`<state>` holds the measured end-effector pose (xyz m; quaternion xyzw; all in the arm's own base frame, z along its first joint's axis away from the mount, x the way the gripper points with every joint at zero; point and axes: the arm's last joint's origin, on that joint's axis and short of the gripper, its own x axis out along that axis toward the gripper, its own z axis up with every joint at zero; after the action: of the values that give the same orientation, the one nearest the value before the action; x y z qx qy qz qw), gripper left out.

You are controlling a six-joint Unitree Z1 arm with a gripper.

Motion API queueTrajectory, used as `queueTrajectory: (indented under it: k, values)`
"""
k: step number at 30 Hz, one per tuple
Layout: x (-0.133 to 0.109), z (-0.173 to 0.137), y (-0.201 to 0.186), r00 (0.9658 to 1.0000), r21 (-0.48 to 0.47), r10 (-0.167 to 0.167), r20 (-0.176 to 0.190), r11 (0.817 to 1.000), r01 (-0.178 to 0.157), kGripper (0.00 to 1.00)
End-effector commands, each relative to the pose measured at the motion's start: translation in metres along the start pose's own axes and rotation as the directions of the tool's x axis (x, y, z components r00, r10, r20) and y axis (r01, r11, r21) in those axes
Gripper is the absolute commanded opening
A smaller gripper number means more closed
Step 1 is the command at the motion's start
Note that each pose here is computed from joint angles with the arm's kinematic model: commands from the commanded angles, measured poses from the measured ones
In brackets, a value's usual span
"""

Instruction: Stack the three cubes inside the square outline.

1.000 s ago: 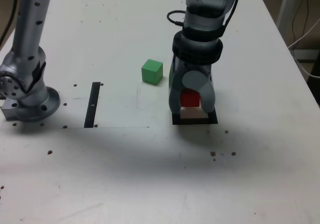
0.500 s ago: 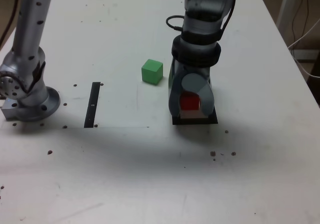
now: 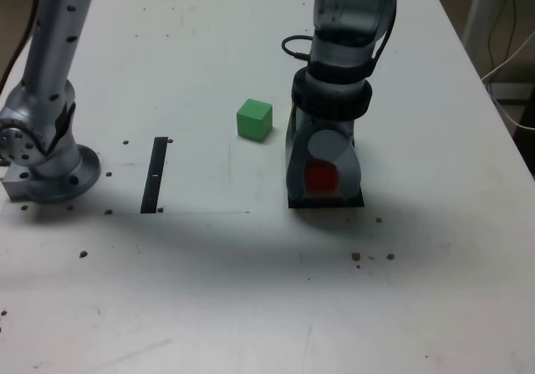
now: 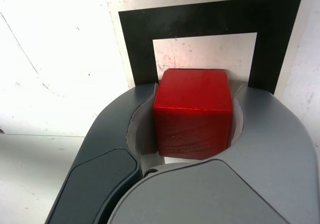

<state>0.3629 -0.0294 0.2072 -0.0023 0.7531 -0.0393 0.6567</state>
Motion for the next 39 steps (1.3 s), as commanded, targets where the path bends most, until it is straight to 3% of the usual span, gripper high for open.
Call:
queueTrajectory:
  k: [1, 6, 9, 18, 28, 39]
  values:
    - [0.003, 0.001, 0.001, 1.0000, 0.002, -0.003, -0.003, 1.000, 0.003, 0.40]
    - [0.004, 0.000, 0.002, 1.0000, 0.013, -0.007, -0.002, 1.000, 0.007, 0.85]
    - [0.005, -0.001, 0.003, 0.9999, 0.013, -0.009, -0.006, 1.000, 0.009, 0.98]
    - [0.001, -0.007, 0.004, 0.9999, 0.010, -0.004, 0.017, 1.000, 0.004, 0.99]
    - [-0.017, -0.022, 0.020, 0.9983, -0.051, 0.047, 0.036, 0.998, -0.045, 1.00]
    - [-0.040, -0.034, 0.080, 0.9896, -0.144, 0.136, 0.047, 0.981, -0.128, 1.00]
